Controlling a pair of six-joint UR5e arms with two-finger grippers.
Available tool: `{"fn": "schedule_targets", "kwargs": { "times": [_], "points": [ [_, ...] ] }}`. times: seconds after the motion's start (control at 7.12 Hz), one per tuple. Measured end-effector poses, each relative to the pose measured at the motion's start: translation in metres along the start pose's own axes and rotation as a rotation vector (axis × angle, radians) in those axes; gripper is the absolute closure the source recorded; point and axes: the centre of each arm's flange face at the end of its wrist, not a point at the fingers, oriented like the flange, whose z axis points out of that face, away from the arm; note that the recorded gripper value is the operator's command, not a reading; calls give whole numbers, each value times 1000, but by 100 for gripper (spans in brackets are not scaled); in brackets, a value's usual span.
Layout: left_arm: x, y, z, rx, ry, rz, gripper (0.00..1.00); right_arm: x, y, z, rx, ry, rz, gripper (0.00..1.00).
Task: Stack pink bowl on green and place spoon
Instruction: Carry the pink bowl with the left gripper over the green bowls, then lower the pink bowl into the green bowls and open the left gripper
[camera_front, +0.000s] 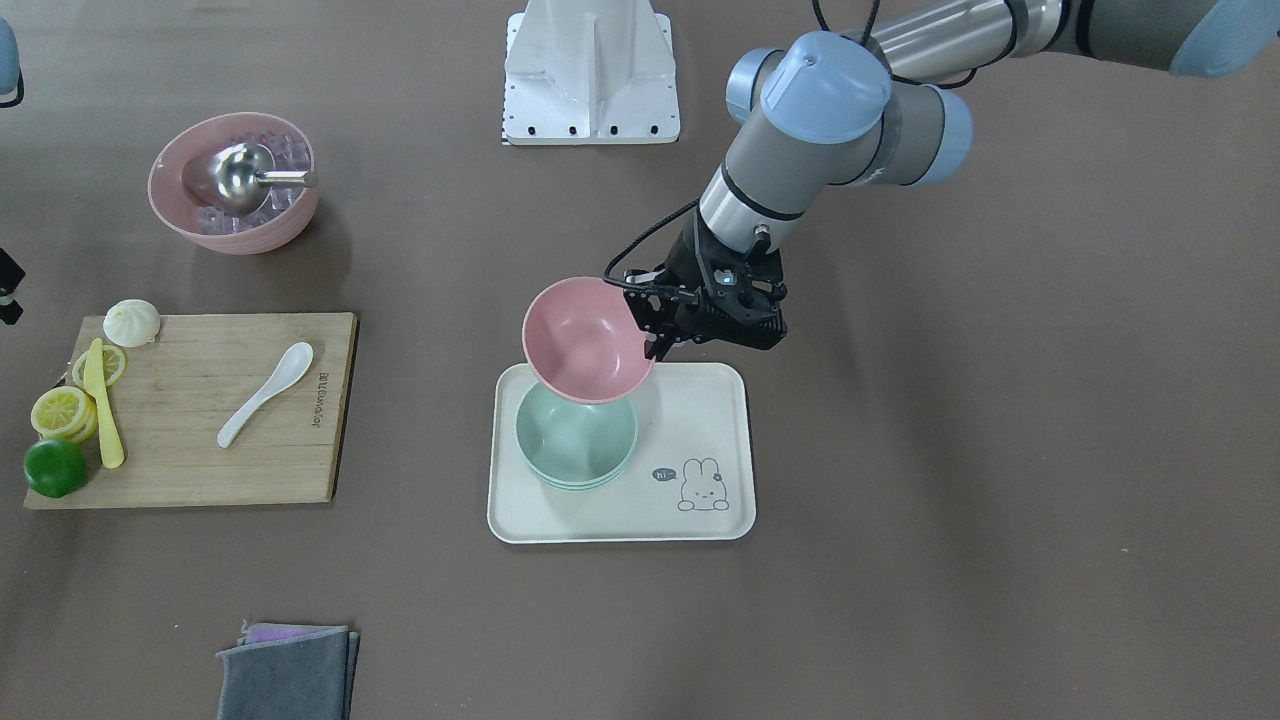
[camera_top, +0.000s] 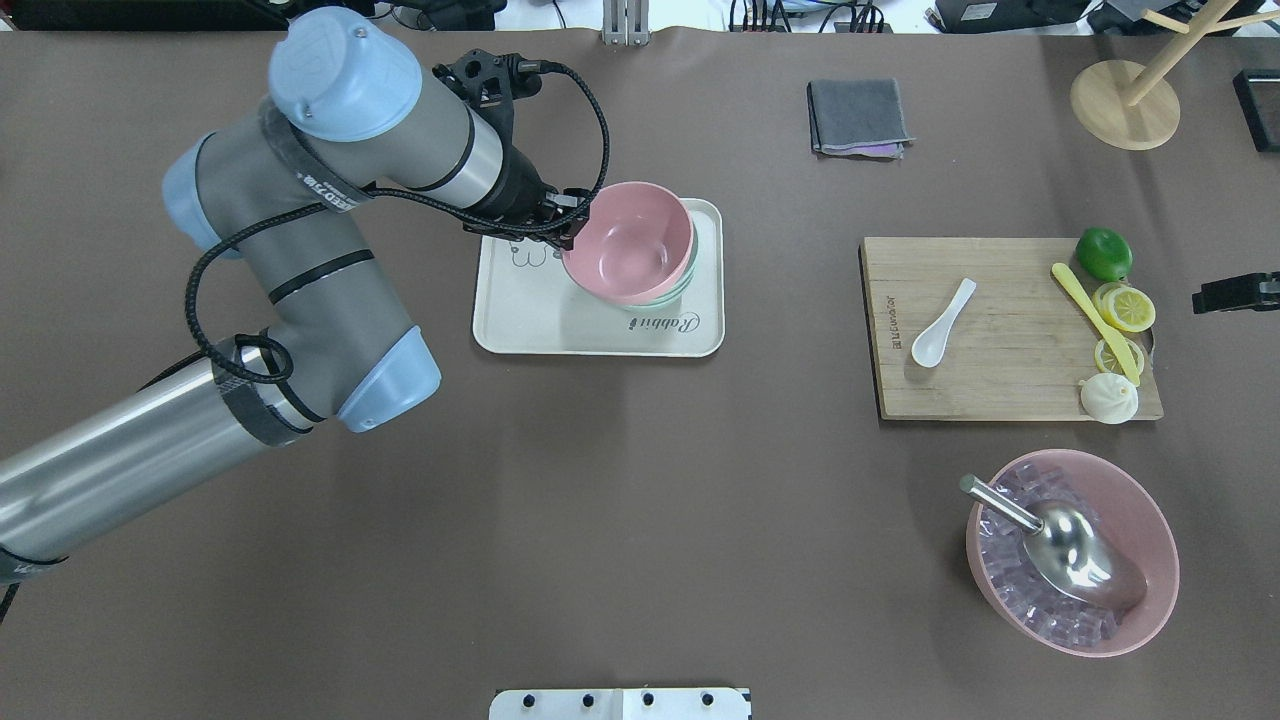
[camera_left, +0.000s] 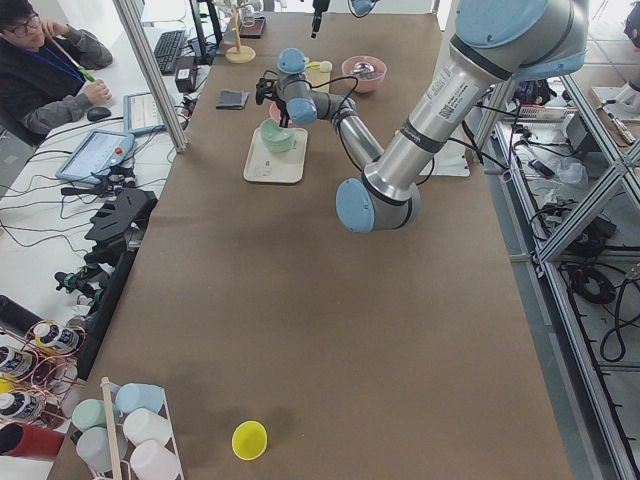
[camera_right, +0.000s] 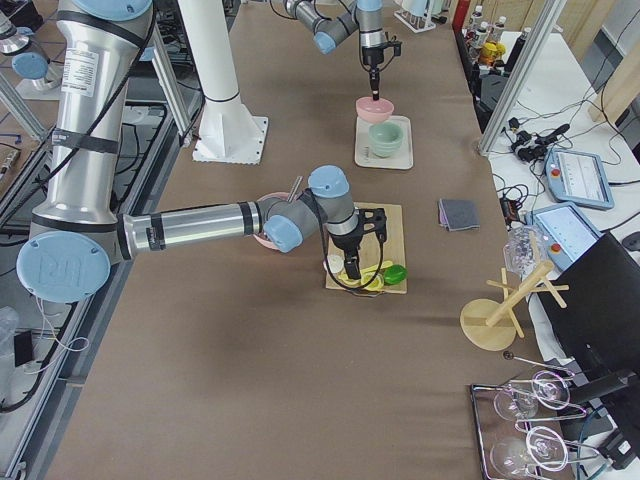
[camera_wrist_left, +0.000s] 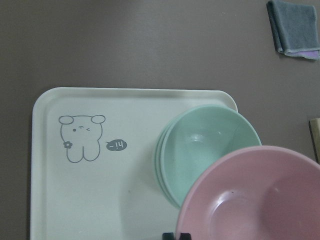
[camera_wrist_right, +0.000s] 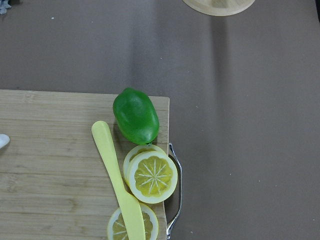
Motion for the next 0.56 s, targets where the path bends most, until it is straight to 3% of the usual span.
{"fn": "schedule_targets", "kwargs": {
  "times": [0.56],
  "points": [
    [4, -21, 39, 48, -62, -13, 100, 0, 0, 0, 0, 0, 0, 0]
  ]
}}
